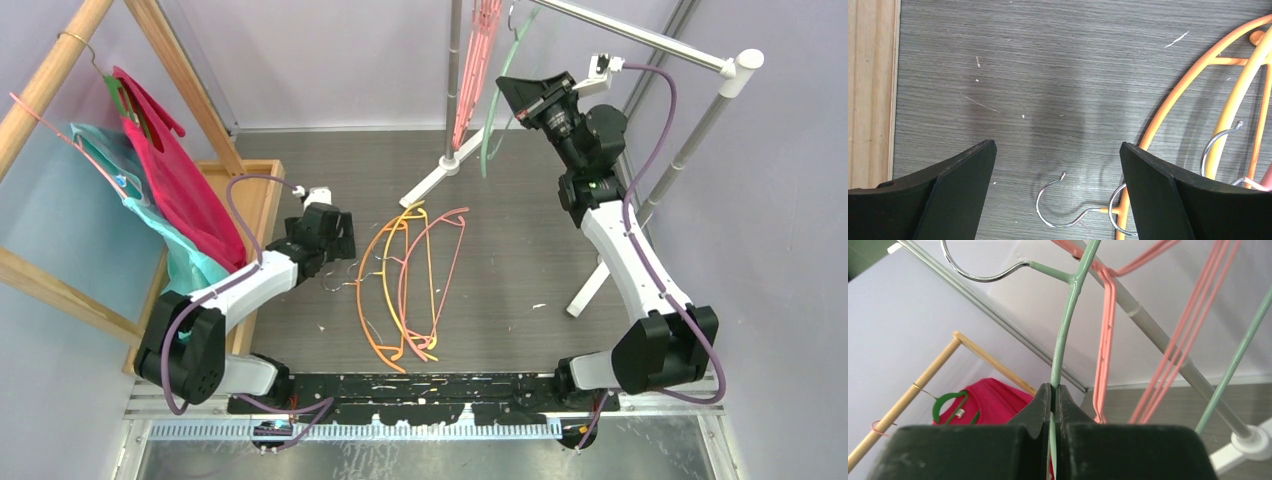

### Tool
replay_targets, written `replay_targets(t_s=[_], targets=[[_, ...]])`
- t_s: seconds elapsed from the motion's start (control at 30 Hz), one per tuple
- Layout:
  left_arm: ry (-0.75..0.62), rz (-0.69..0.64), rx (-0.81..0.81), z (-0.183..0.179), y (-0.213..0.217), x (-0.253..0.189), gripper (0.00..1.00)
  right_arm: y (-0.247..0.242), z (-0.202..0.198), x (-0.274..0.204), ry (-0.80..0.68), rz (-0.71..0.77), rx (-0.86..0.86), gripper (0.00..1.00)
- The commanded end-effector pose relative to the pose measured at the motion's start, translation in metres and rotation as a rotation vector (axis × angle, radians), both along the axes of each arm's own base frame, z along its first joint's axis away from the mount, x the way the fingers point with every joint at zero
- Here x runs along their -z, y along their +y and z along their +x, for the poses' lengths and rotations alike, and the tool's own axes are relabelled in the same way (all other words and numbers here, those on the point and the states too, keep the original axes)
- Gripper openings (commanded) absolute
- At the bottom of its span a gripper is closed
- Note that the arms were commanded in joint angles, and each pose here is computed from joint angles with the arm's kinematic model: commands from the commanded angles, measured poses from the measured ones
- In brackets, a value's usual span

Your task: Organize the hangers

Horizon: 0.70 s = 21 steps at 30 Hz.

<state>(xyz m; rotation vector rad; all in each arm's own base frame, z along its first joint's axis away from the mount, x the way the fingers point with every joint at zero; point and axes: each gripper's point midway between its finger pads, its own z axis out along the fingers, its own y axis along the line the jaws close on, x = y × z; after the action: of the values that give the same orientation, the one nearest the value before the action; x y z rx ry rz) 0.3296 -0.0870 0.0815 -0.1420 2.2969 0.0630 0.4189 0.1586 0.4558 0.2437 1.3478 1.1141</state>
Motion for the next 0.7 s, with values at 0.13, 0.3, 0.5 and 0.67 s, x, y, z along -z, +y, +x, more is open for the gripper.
replay_targets(t_s=[0.13,0.3,0.5,0.67], targets=[[-0.043,-0.002,-0.014,0.013,-0.002,-0.009,0.98,-0.004,-0.015,-0.089,-0.267,0.08,-0.016,0.01],[-0.039,-0.002,-0.012,0.013,-0.002,-0.008,0.98,-0.002,0.012,-0.079,-0.228,0.088,-0.011,0.01],[-0.035,0.005,-0.012,0.013,-0.002,-0.006,0.98,-0.003,0.04,-0.067,-0.198,0.104,0.001,0.01],[-0.029,0.008,-0.011,0.014,-0.002,-0.004,0.98,-0.002,0.055,-0.065,-0.192,0.11,0.0,0.01]])
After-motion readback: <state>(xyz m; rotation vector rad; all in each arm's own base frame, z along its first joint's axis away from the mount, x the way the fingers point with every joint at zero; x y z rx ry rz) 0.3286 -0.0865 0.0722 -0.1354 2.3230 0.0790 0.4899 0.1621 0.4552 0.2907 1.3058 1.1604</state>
